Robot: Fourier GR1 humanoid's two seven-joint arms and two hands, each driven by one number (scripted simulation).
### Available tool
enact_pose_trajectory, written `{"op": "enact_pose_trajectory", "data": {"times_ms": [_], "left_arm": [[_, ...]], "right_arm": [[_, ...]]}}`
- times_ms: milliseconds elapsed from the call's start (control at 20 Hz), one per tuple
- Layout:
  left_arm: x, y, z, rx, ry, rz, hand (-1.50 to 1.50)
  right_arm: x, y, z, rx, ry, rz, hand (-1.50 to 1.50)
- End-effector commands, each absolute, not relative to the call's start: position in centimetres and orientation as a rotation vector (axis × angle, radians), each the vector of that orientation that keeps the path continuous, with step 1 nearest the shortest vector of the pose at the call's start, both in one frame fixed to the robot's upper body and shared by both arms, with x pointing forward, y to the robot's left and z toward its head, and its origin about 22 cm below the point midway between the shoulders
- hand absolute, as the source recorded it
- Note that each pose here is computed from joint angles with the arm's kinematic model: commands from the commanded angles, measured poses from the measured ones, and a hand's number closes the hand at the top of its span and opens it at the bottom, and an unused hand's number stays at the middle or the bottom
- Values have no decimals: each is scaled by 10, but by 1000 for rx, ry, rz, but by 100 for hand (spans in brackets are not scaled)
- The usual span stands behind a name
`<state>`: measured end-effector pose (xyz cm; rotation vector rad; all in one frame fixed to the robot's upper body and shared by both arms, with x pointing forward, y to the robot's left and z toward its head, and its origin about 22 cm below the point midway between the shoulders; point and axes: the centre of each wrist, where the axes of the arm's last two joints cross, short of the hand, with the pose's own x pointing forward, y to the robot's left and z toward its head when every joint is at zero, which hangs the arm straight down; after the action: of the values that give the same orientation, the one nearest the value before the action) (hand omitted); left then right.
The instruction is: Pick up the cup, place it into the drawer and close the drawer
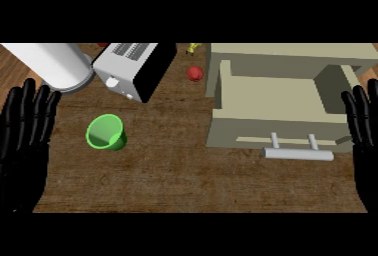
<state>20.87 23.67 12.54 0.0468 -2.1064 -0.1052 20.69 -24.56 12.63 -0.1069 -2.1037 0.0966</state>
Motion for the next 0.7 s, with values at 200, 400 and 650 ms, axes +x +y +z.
{"op": "enact_pose_trajectory", "data": {"times_ms": [200, 400, 650], "left_arm": [[214, 252, 125, -436, -2062, -381, -150], [227, 280, 94, -613, -1860, -249, -150], [244, 323, 87, -651, -1813, -232, -150]], "right_arm": [[215, -233, 131, -73, -2107, 92, -150], [214, -244, 128, -84, -2028, 215, -150], [218, -251, 118, -122, -2021, 214, -150]]}}
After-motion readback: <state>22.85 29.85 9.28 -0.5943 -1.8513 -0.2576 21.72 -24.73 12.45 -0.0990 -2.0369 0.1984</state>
